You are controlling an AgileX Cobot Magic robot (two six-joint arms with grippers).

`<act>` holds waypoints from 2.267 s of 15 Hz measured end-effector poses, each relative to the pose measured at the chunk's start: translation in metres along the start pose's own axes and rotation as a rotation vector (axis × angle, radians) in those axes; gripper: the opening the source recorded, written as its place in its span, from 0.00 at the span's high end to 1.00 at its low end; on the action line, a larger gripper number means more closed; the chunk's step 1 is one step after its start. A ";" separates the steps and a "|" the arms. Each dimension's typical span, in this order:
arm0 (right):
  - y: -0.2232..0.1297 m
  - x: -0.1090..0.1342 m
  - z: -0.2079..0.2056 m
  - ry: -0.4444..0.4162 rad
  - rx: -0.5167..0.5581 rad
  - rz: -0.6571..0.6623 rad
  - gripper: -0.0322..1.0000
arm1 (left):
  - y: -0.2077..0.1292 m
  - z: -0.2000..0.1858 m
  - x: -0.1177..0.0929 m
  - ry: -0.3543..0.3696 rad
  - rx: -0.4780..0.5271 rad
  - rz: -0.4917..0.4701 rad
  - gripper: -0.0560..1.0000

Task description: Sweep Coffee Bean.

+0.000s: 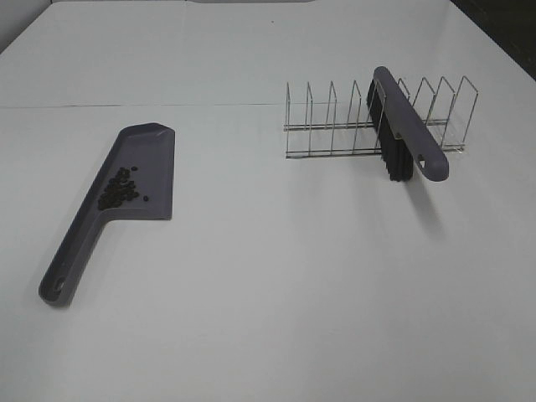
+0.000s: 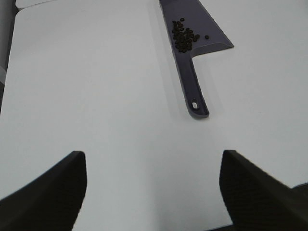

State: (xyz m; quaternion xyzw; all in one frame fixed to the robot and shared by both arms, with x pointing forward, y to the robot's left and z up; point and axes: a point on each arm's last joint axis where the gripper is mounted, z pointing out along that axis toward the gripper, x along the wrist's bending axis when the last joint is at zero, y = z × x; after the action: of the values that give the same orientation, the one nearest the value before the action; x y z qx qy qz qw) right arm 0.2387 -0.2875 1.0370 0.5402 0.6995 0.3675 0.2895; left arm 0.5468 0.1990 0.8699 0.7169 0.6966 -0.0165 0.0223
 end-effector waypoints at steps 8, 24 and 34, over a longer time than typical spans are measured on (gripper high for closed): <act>-0.003 0.002 -0.005 0.010 -0.039 0.002 0.07 | 0.000 0.000 0.000 0.000 0.000 0.000 0.64; -0.002 0.003 -0.004 -0.023 -0.037 0.030 0.07 | 0.000 0.000 0.000 0.000 0.000 0.000 0.64; -0.002 0.004 -0.004 -0.026 -0.038 0.043 0.07 | 0.000 0.000 0.000 0.000 0.000 0.000 0.64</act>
State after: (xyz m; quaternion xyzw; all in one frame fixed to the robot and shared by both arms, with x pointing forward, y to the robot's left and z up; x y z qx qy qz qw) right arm 0.2335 -0.2851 1.0372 0.5544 0.6766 0.3800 0.3008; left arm 0.5468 0.1990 0.8699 0.7169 0.6966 -0.0165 0.0223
